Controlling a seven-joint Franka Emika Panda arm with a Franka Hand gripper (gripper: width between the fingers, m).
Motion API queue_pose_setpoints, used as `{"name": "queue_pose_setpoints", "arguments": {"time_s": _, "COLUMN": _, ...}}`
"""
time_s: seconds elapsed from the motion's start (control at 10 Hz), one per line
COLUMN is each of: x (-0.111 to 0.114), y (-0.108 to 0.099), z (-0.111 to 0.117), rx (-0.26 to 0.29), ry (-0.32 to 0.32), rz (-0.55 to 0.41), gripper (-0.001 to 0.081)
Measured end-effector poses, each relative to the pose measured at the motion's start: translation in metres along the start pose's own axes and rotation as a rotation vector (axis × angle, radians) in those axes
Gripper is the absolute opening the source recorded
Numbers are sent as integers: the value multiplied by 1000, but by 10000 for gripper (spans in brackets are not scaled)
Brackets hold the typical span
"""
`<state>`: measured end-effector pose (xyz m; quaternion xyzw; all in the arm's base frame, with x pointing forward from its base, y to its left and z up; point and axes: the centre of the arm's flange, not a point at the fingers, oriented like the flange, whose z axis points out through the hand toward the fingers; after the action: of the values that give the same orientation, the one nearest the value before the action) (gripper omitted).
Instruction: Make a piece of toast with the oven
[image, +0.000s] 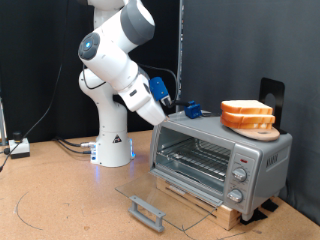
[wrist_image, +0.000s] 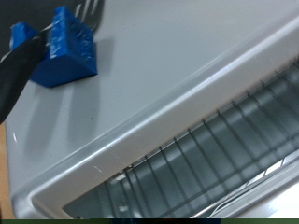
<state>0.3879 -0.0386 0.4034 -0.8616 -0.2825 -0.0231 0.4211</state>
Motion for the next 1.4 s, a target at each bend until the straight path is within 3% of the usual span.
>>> {"name": "queue_pose_setpoints", "arguments": {"time_s": 0.3, "x": -1, "y": -38, "z": -11, "rx": -10, "ry": 4, "rz": -369, "gripper": 809}}
{"name": "queue_pose_setpoints", "arguments": {"time_s": 0.4, "x": -2, "y": -50, "z": -17, "rx": -30, "ry": 19, "rz": -433, "gripper": 809}}
{"name": "queue_pose_setpoints", "arguments": {"time_s": 0.6, "x": -3, "y": -76, "z": -31, "rx": -83, "ry": 50, "rz": -473, "gripper": 809}}
{"name": "queue_pose_setpoints", "arguments": {"time_s": 0.8, "x": -9, "y": -99, "z": -39, "rx": -71, "ry": 66, "rz": -432, "gripper": 809}}
{"name": "queue_pose_setpoints", "arguments": {"time_s": 0.9, "x": -9, "y": -99, "z": -39, "rx": -70, "ry": 64, "rz": -438, "gripper": 809}}
{"name": "queue_pose_setpoints", "arguments": {"time_s": 1.2, "x": -4, "y": -113, "z": -23, "rx": 2, "ry": 25, "rz": -471, "gripper": 809}}
{"name": "queue_pose_setpoints", "arguments": {"time_s": 1.4, "x": 2, "y": -129, "z": 1, "rx": -6, "ry": -20, "rz": -438, "gripper": 809}}
